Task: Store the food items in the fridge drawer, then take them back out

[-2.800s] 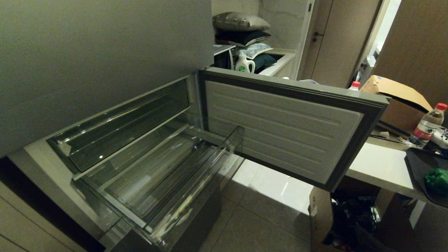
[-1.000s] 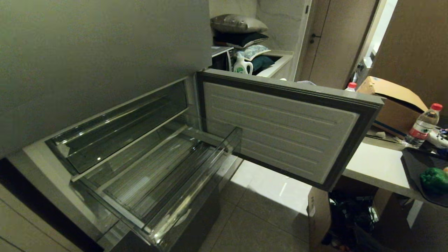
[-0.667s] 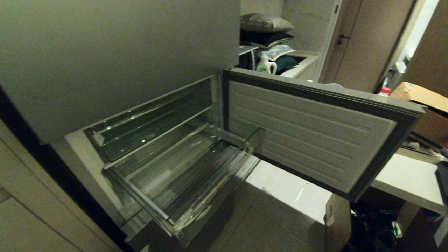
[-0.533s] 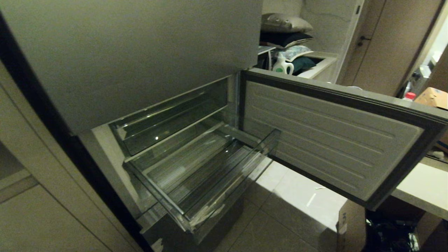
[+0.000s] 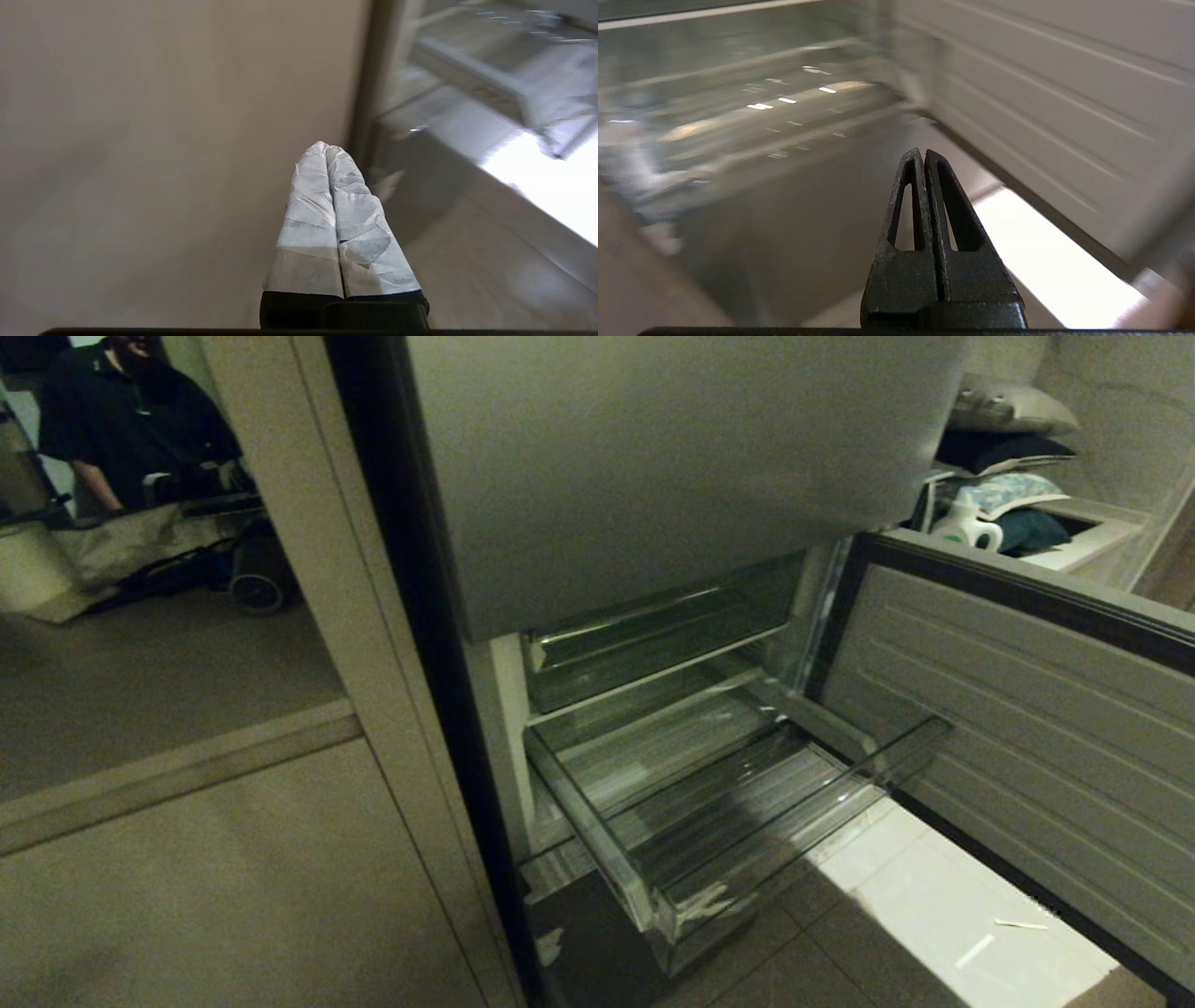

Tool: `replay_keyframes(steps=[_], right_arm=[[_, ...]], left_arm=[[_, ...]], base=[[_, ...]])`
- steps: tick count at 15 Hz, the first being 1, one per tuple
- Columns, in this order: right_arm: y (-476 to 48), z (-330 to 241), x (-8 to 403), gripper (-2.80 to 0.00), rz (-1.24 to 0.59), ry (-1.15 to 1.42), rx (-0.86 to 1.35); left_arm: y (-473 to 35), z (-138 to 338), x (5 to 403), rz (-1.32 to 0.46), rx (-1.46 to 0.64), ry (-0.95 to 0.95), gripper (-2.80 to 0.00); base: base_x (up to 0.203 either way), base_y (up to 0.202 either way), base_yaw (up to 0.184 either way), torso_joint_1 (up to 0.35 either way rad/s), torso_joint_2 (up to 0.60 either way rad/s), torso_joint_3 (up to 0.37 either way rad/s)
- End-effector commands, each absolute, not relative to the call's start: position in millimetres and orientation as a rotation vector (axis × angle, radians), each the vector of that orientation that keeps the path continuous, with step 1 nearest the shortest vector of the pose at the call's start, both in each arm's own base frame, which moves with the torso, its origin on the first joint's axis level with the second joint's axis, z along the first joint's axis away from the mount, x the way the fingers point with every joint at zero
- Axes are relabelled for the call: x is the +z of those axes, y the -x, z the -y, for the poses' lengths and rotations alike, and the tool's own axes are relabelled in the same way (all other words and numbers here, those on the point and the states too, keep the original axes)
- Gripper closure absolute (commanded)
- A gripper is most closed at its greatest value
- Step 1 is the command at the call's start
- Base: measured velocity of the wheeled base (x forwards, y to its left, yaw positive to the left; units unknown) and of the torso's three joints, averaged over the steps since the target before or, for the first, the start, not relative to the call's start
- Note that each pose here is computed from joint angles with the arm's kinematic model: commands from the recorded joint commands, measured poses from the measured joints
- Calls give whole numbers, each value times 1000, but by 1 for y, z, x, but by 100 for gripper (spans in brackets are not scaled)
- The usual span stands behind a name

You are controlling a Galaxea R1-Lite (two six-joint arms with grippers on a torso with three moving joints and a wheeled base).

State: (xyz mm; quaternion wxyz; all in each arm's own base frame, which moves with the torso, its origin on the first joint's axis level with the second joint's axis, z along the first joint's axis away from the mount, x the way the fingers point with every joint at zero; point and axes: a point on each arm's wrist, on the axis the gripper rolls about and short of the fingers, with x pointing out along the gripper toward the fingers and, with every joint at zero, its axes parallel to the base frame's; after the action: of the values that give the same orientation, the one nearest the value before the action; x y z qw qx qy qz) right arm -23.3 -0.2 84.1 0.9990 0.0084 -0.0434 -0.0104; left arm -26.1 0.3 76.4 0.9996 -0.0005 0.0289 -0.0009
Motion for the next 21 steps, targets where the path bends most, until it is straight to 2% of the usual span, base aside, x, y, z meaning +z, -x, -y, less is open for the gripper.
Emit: replay_keyframes(steps=[1, 6, 11, 15, 21], right_arm=[[21, 0, 76, 0, 57, -17, -21], [20, 0, 76, 0, 44, -16, -21], [-7, 0, 80, 0, -277, 7, -16], [-54, 0, 86, 0, -546, 21, 3], [-123, -3, 84, 0, -709, 22, 24]], left_arm=[[26, 0, 76, -58, -1, 1, 0], [26, 0, 76, -58, -1, 1, 0], [26, 0, 76, -58, -1, 1, 0], [26, 0, 76, -58, -1, 1, 0], [26, 0, 76, -58, -1, 1, 0]], base=[[-1, -9, 181, 1, 5, -1], [0, -11, 175, 2, 1, 5], [2, -5, 47, 1, 0, 0], [0, 0, 0, 0, 0, 0], [0, 0, 0, 0, 0, 0]])
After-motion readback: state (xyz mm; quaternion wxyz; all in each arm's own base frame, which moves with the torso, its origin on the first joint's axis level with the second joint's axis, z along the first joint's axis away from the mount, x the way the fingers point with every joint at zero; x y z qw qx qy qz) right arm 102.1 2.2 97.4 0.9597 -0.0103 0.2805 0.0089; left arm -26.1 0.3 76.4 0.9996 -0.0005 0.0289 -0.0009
